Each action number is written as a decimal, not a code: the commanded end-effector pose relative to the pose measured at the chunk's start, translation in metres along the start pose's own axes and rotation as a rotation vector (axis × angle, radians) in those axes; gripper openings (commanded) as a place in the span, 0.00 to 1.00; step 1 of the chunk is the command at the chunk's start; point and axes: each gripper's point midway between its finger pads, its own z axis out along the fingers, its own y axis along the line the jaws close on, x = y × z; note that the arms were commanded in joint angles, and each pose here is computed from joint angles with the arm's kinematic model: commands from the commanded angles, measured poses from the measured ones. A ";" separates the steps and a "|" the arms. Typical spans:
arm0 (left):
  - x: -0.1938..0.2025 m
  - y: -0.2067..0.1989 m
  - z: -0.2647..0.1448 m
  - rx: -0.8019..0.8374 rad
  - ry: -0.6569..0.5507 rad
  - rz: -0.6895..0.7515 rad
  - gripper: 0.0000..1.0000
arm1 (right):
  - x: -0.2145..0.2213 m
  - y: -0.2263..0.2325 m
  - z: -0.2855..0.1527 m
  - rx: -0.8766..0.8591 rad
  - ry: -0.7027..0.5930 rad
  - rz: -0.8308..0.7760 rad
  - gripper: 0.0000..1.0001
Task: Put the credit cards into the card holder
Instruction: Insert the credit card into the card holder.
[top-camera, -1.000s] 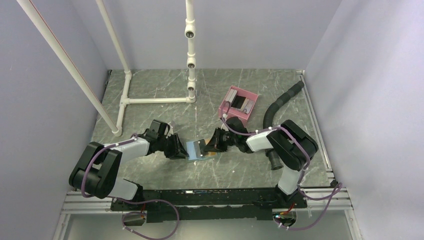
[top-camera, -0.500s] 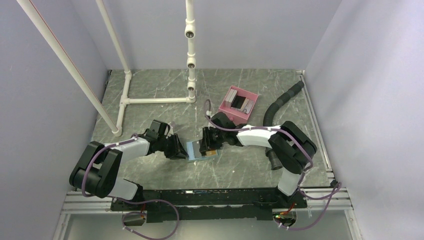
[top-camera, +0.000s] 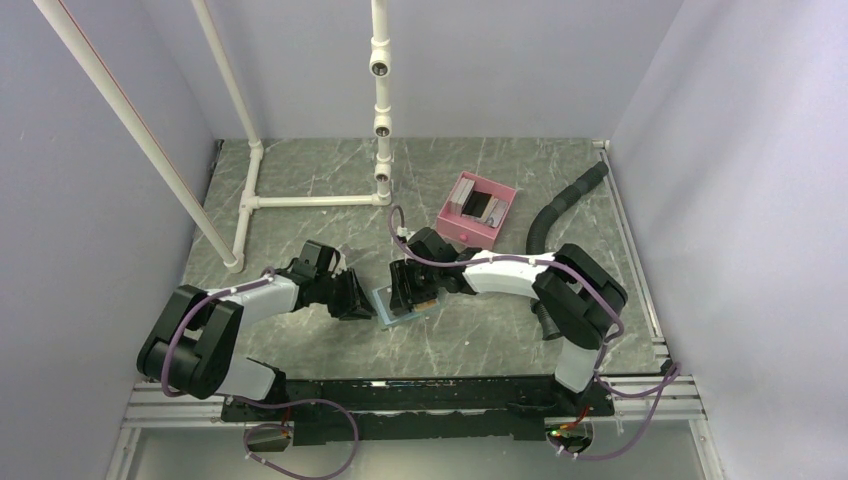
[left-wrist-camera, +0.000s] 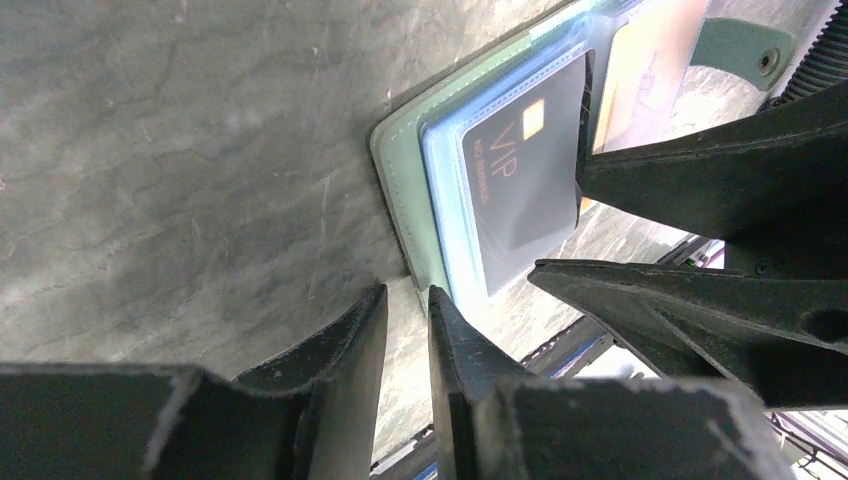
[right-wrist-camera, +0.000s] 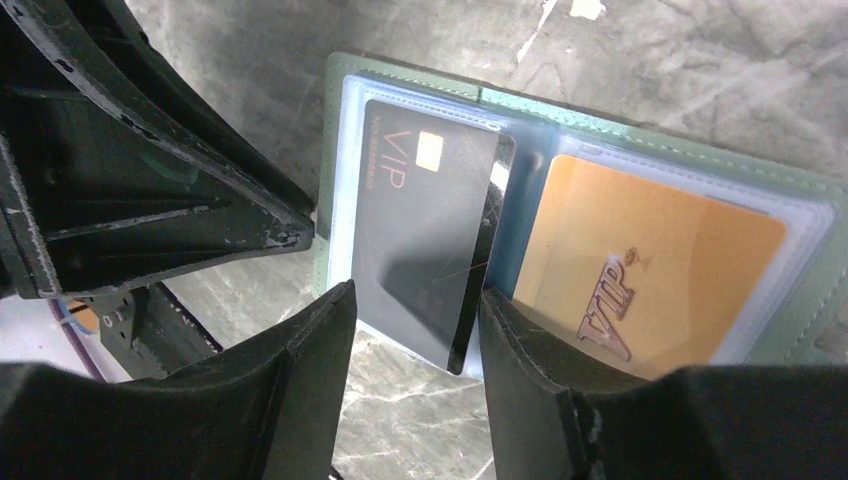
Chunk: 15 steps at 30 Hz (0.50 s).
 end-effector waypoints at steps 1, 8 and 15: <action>0.005 0.013 0.001 -0.053 0.001 0.009 0.29 | 0.002 -0.009 -0.007 0.050 0.000 -0.010 0.51; 0.006 0.011 0.003 -0.036 0.010 0.006 0.28 | -0.005 0.026 0.012 -0.090 0.011 0.000 0.45; 0.004 0.012 -0.005 -0.064 -0.002 0.024 0.30 | -0.008 0.004 -0.012 0.053 -0.025 -0.031 0.54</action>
